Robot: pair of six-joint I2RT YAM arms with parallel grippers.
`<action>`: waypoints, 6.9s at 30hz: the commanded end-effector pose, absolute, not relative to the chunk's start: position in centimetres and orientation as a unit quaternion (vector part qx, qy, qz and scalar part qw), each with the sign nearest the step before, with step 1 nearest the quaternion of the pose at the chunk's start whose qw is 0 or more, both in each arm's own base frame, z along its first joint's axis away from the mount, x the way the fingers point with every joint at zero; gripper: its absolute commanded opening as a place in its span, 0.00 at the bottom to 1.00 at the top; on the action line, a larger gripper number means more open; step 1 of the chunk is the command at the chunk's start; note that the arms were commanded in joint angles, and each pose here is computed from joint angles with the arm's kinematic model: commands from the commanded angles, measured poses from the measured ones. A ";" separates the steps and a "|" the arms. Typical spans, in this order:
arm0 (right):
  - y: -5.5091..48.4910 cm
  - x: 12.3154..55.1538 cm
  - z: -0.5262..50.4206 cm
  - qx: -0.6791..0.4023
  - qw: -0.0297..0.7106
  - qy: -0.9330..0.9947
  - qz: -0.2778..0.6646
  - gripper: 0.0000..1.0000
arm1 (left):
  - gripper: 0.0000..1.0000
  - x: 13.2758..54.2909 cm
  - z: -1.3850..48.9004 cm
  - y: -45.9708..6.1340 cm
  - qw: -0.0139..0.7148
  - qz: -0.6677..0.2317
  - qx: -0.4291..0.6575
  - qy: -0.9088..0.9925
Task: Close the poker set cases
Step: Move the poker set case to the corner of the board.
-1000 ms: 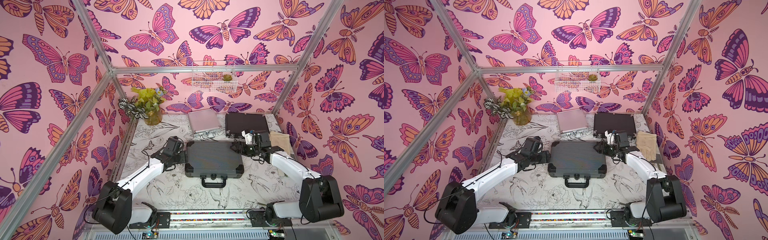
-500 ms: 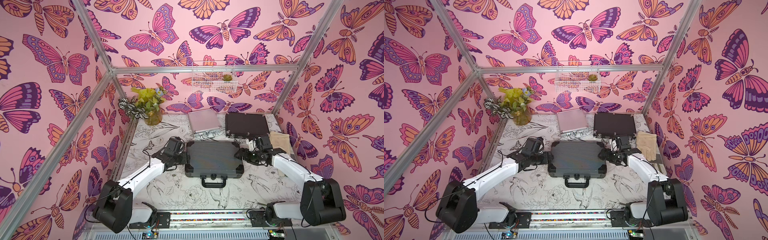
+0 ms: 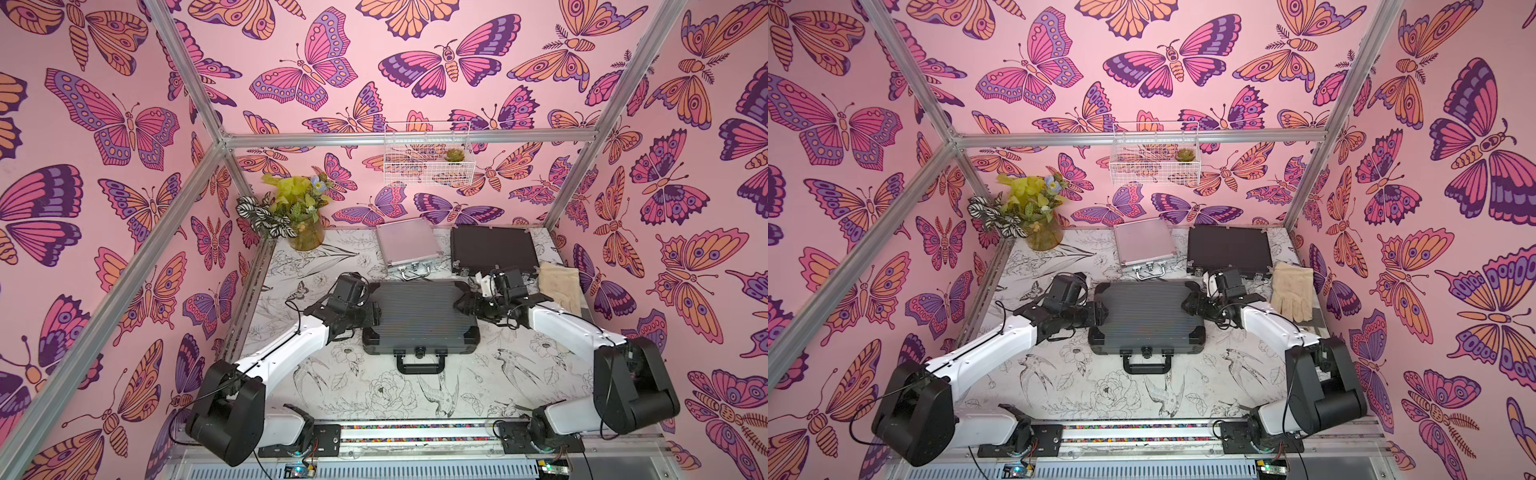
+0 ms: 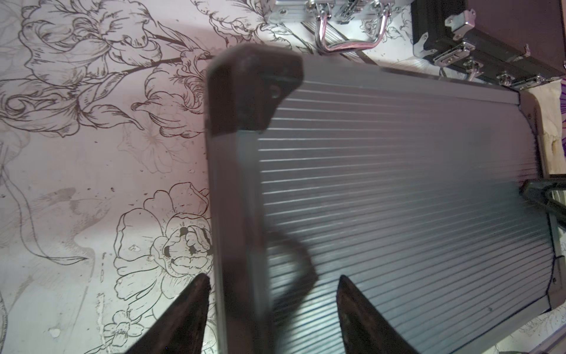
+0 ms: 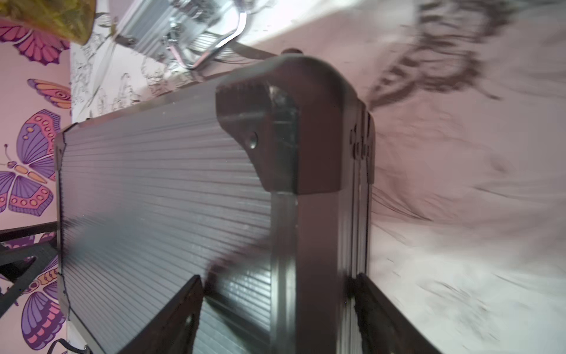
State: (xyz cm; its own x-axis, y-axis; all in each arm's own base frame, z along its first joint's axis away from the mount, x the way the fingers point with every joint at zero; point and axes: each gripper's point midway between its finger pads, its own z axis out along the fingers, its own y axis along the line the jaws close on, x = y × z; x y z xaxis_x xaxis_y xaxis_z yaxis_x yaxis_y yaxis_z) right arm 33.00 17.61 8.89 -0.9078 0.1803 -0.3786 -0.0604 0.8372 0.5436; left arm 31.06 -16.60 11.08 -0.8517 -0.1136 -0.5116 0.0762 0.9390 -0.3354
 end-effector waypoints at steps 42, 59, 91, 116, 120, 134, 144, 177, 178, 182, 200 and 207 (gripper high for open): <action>38.3 30.1 3.1 -0.064 0.074 0.934 0.343 0.72 | 1.00 20.2 13.2 -8.5 0.228 -0.089 -0.272 0.931; 39.8 29.2 2.3 -0.069 0.065 0.926 0.365 0.70 | 1.00 21.1 9.7 -4.1 0.234 -0.058 -0.469 0.850; 40.6 35.1 7.0 -0.053 0.108 0.913 0.391 0.71 | 0.92 29.4 6.6 -1.4 0.275 -0.097 -0.545 0.786; 30.5 41.1 8.6 -0.052 0.240 0.934 0.259 0.52 | 0.90 38.2 5.6 -0.6 0.267 -0.083 -0.502 0.818; 30.5 43.4 8.2 -0.053 0.273 0.932 0.231 0.44 | 0.90 39.2 5.1 -1.0 0.262 -0.094 -0.497 0.822; 31.9 48.3 6.0 -0.052 0.324 0.926 0.187 0.37 | 0.86 40.7 2.8 -2.9 0.225 -0.178 -0.529 0.799; 32.3 48.7 6.0 -0.058 0.348 0.921 0.166 0.38 | 0.89 35.9 6.8 -1.3 0.255 -0.147 -0.535 0.792; 33.0 50.2 3.8 -0.057 0.347 0.921 0.167 0.41 | 0.93 40.6 6.0 -13.1 0.265 -0.236 -0.590 0.725; 32.9 50.1 3.7 -0.057 0.345 0.922 0.166 0.41 | 0.92 40.9 5.8 -13.2 0.267 -0.235 -0.593 0.722; 33.1 49.9 3.5 -0.055 0.336 0.924 0.174 0.41 | 0.92 41.7 5.3 -13.5 0.266 -0.243 -0.608 0.708; 33.5 50.0 3.0 -0.039 0.329 0.925 0.187 0.41 | 0.90 42.2 6.2 -14.7 0.267 -0.286 -0.608 0.691; 33.5 50.0 2.2 -0.014 0.320 0.928 0.190 0.38 | 0.90 38.9 9.1 -14.5 0.270 -0.271 -0.576 0.722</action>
State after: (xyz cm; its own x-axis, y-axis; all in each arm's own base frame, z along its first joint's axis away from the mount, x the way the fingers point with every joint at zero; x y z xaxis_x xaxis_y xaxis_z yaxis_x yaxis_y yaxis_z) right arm 50.20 33.79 3.57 -0.7699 0.0711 -0.6342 -0.1906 0.9228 0.3348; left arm 41.19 -15.04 8.90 -0.1486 -0.9885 -0.0293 -0.6562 0.1208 -0.7449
